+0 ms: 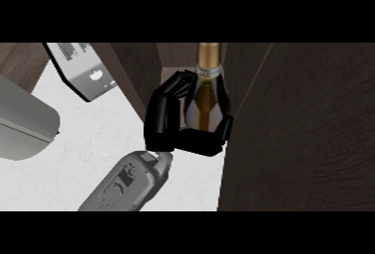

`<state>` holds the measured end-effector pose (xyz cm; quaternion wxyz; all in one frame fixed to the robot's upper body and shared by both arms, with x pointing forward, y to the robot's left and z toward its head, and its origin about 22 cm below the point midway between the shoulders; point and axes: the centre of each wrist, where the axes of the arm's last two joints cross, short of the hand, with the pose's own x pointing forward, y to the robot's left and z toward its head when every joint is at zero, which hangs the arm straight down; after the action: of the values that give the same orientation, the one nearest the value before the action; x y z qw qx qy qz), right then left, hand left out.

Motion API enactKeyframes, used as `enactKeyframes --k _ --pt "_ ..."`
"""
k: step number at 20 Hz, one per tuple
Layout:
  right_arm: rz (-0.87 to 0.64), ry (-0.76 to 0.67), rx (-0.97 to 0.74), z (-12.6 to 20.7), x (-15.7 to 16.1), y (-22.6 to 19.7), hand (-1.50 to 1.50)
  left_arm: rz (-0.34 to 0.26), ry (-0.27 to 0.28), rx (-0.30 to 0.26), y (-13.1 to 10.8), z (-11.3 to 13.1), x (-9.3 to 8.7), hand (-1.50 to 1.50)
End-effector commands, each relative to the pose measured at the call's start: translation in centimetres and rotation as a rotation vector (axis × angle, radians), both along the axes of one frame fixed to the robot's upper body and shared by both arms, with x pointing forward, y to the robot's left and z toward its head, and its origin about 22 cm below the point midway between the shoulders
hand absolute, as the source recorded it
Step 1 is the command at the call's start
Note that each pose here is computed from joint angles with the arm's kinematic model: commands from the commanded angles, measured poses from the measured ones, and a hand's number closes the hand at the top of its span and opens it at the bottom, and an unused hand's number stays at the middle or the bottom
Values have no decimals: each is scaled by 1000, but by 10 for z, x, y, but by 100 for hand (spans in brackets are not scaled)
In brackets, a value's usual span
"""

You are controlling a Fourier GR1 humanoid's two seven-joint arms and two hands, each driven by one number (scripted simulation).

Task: Pick up the wine, place it into the cabinet and close the cabinet

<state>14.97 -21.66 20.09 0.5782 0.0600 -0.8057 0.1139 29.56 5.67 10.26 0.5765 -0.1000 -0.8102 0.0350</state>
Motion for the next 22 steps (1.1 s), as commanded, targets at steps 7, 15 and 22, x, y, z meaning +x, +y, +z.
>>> enactKeyframes --k 7,15,22 --pt "21 -42 19 7 -27 -14 -150 59 3 89 13 -43 12 150" --pt "27 -59 51 0 -16 0 -150 108 -11 136 18 -85 17 150" --pt "31 -31 46 6 -25 -7 -150 142 -14 102 24 -65 46 150"
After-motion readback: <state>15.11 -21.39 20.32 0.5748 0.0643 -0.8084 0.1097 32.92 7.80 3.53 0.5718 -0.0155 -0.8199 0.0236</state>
